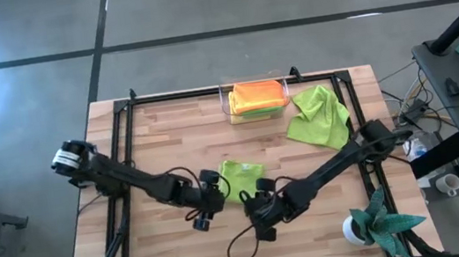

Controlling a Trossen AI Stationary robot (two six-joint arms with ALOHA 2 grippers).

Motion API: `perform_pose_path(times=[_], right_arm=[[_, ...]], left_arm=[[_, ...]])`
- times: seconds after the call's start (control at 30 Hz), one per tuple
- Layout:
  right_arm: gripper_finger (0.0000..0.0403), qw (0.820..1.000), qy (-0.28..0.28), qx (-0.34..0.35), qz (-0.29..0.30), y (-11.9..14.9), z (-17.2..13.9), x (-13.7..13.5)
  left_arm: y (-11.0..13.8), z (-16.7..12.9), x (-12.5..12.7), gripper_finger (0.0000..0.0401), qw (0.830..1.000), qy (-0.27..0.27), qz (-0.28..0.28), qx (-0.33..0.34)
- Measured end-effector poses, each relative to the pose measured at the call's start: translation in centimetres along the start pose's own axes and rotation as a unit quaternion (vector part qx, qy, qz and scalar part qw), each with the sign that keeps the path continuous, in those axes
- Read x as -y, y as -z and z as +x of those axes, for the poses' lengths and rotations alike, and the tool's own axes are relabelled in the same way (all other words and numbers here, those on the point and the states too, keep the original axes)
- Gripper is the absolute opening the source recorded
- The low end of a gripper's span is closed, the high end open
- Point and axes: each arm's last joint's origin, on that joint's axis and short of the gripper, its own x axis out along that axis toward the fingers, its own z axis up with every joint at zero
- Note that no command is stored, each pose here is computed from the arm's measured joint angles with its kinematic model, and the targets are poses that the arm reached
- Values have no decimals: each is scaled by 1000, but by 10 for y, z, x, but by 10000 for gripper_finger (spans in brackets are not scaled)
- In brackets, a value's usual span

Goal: Fold microfiber towels
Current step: Put the light green microfiber cloth into the transparent bin

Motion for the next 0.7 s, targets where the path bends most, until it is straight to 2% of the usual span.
perform_pose_path(times=[0.2, 0.43, 0.6, 0.7], right_arm=[[176, 1000, 6, -8, -3, 2, 8, -1], [176, 999, 42, 13, 5, -4, 8, 9], [176, 999, 51, 7, 15, -7, 18, 20], [176, 999, 30, 11, 24, -10, 22, 21]], left_arm=[[7, 25, 3, 182, 999, -27, 5, -29], [10, 34, 3, 182, 997, -66, 10, -38], [14, 43, 4, 182, 996, -64, 37, -54], [17, 49, 5, 182, 995, -64, 38, -62]])
